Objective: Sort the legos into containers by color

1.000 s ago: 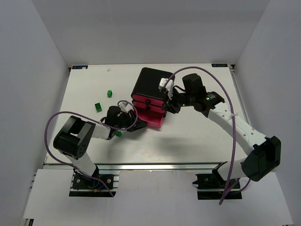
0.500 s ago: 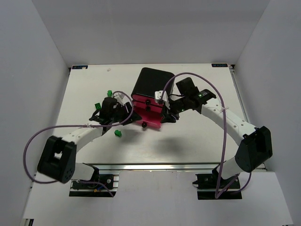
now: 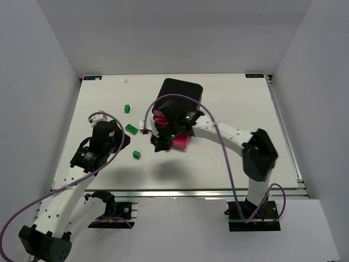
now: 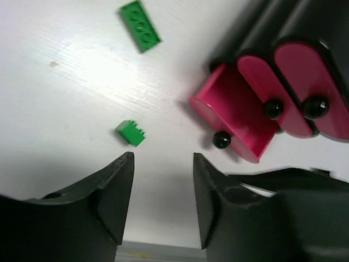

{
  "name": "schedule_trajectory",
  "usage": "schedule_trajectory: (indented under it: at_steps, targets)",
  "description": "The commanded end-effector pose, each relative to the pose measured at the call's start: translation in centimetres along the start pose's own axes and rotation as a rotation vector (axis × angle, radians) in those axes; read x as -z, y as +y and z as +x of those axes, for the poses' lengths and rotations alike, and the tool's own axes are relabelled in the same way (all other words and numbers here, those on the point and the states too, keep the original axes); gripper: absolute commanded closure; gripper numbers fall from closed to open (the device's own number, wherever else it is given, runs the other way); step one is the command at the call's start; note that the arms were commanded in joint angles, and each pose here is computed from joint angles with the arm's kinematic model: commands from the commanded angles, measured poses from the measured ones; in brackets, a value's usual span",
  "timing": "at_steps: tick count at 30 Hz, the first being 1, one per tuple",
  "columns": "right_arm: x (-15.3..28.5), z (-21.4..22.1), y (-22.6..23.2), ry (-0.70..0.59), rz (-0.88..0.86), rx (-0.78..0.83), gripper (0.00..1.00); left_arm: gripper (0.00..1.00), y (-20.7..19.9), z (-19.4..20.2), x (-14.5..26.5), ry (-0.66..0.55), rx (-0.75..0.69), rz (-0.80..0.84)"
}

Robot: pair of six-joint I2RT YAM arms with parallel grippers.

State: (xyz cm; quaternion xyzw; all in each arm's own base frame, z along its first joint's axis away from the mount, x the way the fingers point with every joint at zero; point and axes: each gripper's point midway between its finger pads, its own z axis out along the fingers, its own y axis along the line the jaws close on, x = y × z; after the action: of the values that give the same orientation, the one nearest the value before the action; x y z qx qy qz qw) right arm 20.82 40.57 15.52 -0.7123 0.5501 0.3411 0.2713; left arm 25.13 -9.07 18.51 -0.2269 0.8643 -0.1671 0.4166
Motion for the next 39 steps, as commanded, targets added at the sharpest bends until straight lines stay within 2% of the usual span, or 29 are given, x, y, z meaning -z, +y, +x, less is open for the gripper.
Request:
schedule_trajectory:
  at_steps: [1, 2, 3, 4, 5, 7, 10, 17, 24, 27, 28, 30, 31, 33, 34, 35, 39]
  targets:
    - [-3.8, -2.5, -2.3, 0.052, 0.106, -0.114, 0.57, 0.38, 5.6, -0.7, 4.0, -0.061, 0.088, -0.274]
    - [-4.7, -2.5, -2.2, 0.06, 0.108, -0.151, 0.53, 0.32, 6.2, -1.4, 4.9, -0.096, 0.099, -0.297]
    - [-5.1, -2.7, -2.3, 0.059, 0.121, -0.206, 0.47, 0.3, 5.9, -2.3, 6.0, -0.125, 0.116, -0.289]
    - [-5.9, -2.3, -2.5, 0.065, 0.124, -0.228, 0.31, 0.29, 6.4, -2.5, 7.3, -0.143, 0.13, -0.296]
    - [-6.6, -2.7, -2.1, 0.068, 0.125, -0.236, 0.23, 0.26, 6.6, -3.0, 8.1, -0.168, 0.146, -0.295]
    - [-7.9, -1.8, -1.6, 0.091, 0.109, -0.287, 0.14, 0.26, 7.0, -4.0, 10.1, -0.216, 0.168, -0.301]
    - [-9.7, -1.1, -1.4, 0.109, 0.108, -0.358, 0.11, 0.26, 7.7, -4.7, 12.5, -0.271, 0.205, -0.293]
    - [-13.1, -0.9, -4.8, 0.106, 0.29, -0.437, 0.11, 0.26, 8.4, -5.4, 16.2, -0.321, 0.26, -0.256]
    - [-15.1, 0.4, -7.5, 0.124, 0.412, -0.446, 0.11, 0.26, 8.1, -5.1, 16.6, -0.309, 0.277, -0.225]
    - [-15.7, 1.4, -7.7, 0.144, 0.422, -0.435, 0.2, 0.26, 7.8, -4.8, 16.0, -0.297, 0.28, -0.21]
    - [-15.8, 2.0, -7.6, 0.155, 0.42, -0.433, 0.36, 0.27, 7.7, -4.7, 15.8, -0.294, 0.282, -0.207]
    - [-15.6, 2.0, -7.7, 0.154, 0.422, -0.427, 0.5, 0.27, 7.5, -4.6, 15.3, -0.291, 0.284, -0.198]
    - [-15.1, 1.2, -7.5, 0.143, 0.416, -0.41, 0.65, 0.27, 7.5, -4.5, 15.1, -0.289, 0.283, -0.201]
    - [-14.4, 1.1, -7.3, 0.136, 0.407, -0.398, 0.85, 0.29, 7.4, -4.4, 14.5, -0.288, 0.285, -0.197]
    - [-13.3, -0.5, -7.6, 0.085, 0.42, -0.373, 0.99, 0.29, 7.6, -3.9, 13.9, -0.277, 0.278, -0.207]
    - [-13.1, 0.1, -6.9, 0.086, 0.4, -0.365, 1.0, 0.29, 7.6, -3.7, 13.5, -0.272, 0.276, -0.211]
    - [-9.6, -3.4, -6.9, -0.008, 0.413, -0.319, 1.0, 0.31, 7.3, -3.1, 11.2, -0.259, 0.266, -0.202]
